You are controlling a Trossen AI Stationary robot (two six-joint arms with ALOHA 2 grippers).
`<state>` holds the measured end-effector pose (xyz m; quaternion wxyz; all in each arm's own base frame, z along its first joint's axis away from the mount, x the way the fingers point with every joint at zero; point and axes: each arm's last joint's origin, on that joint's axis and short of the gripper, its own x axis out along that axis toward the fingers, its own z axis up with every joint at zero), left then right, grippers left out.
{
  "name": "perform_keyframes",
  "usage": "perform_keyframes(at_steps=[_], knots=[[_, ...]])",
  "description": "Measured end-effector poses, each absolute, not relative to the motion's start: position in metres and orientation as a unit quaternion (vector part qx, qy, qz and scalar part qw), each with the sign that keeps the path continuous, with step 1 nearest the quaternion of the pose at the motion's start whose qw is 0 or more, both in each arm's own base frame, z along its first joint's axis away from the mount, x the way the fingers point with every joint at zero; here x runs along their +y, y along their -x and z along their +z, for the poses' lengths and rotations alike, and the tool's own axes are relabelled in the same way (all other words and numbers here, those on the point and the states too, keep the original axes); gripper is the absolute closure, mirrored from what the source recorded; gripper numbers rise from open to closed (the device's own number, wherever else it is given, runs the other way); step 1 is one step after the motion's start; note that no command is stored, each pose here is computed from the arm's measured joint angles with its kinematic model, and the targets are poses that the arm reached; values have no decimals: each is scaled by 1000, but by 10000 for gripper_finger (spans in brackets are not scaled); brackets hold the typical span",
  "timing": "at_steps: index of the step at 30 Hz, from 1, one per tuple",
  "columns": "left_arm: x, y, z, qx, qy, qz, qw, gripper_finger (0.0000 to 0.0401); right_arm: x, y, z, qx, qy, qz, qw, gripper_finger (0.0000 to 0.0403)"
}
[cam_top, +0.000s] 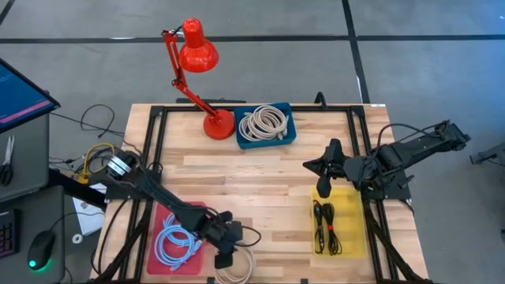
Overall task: Sort HDMI cables
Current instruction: Put the brown HDMI cable into the blue bin
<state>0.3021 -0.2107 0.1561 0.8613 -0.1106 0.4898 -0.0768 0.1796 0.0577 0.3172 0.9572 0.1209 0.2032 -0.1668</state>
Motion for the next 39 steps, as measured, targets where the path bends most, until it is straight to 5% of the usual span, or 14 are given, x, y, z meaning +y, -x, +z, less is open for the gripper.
perform_keyframes(at_steps=[11,20,24,39], knots=[[-213,-306,126,520,95,-66,846,242,58,-180,317,203,-121,-167,957,403],[-212,-307,128,508,95,-60,854,375,57,-179,315,213,-111,-168,956,403],[-212,-307,132,503,100,-64,856,380,57,-178,315,216,-109,-169,955,403],[-166,-302,246,323,125,-11,938,386,57,-178,315,215,-110,-170,955,403]])
